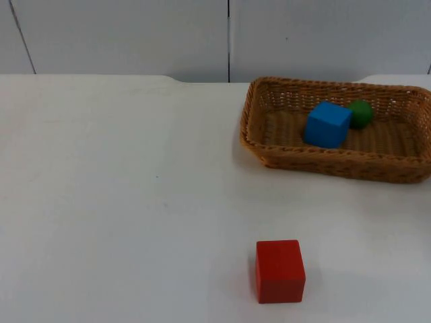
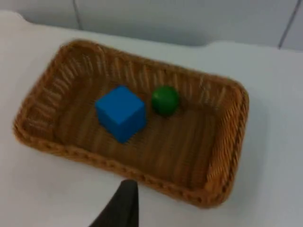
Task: Place all geometric objects except the red cube into the basket.
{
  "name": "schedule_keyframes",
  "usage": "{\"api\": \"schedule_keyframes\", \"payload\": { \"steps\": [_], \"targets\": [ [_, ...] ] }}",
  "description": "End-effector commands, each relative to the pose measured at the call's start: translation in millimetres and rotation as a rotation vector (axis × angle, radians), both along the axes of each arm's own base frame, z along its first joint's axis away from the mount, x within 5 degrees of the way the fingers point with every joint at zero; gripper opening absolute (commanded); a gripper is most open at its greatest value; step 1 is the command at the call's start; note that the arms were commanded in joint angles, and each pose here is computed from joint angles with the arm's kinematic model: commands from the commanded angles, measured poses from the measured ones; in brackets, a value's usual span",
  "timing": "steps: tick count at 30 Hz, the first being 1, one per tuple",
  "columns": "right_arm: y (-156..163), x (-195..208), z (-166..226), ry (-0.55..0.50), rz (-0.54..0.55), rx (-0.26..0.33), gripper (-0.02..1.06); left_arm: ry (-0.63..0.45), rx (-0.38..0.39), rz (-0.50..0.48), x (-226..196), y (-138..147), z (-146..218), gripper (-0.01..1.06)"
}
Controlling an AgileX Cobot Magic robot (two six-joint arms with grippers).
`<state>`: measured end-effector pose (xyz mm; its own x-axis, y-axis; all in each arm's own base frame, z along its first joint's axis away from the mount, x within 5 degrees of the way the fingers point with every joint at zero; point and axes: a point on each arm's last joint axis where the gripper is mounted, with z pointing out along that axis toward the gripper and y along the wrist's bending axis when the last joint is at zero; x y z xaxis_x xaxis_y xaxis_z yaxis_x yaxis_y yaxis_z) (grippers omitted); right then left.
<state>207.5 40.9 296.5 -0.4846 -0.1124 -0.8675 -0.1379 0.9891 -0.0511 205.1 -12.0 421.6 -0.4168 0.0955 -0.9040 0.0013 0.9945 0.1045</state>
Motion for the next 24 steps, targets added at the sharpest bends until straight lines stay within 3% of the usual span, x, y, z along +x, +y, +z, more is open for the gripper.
{"api": "schedule_keyframes", "payload": {
  "steps": [1, 3, 5, 12, 14, 15, 18, 19, 21, 22, 24],
  "targets": [
    [0, -5, 17, -0.078, 0.018, 0.017, 1.01, 0.002, -0.009, -0.002, -1, 0, -1, 1.05],
    [-5, -21, 37, -0.198, 0.037, -0.01, 1.01, 0.004, -0.011, -0.002, -1, 0, -1, 1.05],
    [-10, -41, 55, -0.288, 0.029, 0.01, 1.01, 0.015, -0.011, 0.001, -2, 0, -2, 1.05],
    [-26, -96, 82, -0.458, -0.002, 0.048, 1.01, 0.026, -0.03, -0.001, -3, -1, -3, 1.05],
    [-38, -123, 87, -0.505, -0.046, -0.012, 1.01, -0.02, -0.042, -0.029, -8, -3, 3, 1.05],
    [-38, -123, 87, -0.505, -0.046, -0.012, 1.01, -0.02, -0.042, -0.029, -8, -3, 3, 1.05],
    [-54, -145, 89, -0.453, -0.151, -0.076, 1.01, -0.226, -0.006, -0.094, -27, -6, 29, 1.05],
    [-54, -145, 89, -0.453, -0.151, -0.076, 1.01, -0.226, -0.006, -0.094, -27, -6, 29, 1.05],
    [-59, -159, 97, -0.48, -0.175, -0.056, 1.01, -0.321, 0.037, -0.09, -44, -2, 41, 1.05],
    [-61, -167, 104, -0.508, -0.186, -0.008, 1.01, -0.347, 0.056, -0.084, -50, 0, 45, 1.05],
    [-62, -168, 106, -0.508, -0.194, 0.005, 1.01, -0.366, 0.079, -0.077, -55, 2, 48, 1.05]
  ]
}}
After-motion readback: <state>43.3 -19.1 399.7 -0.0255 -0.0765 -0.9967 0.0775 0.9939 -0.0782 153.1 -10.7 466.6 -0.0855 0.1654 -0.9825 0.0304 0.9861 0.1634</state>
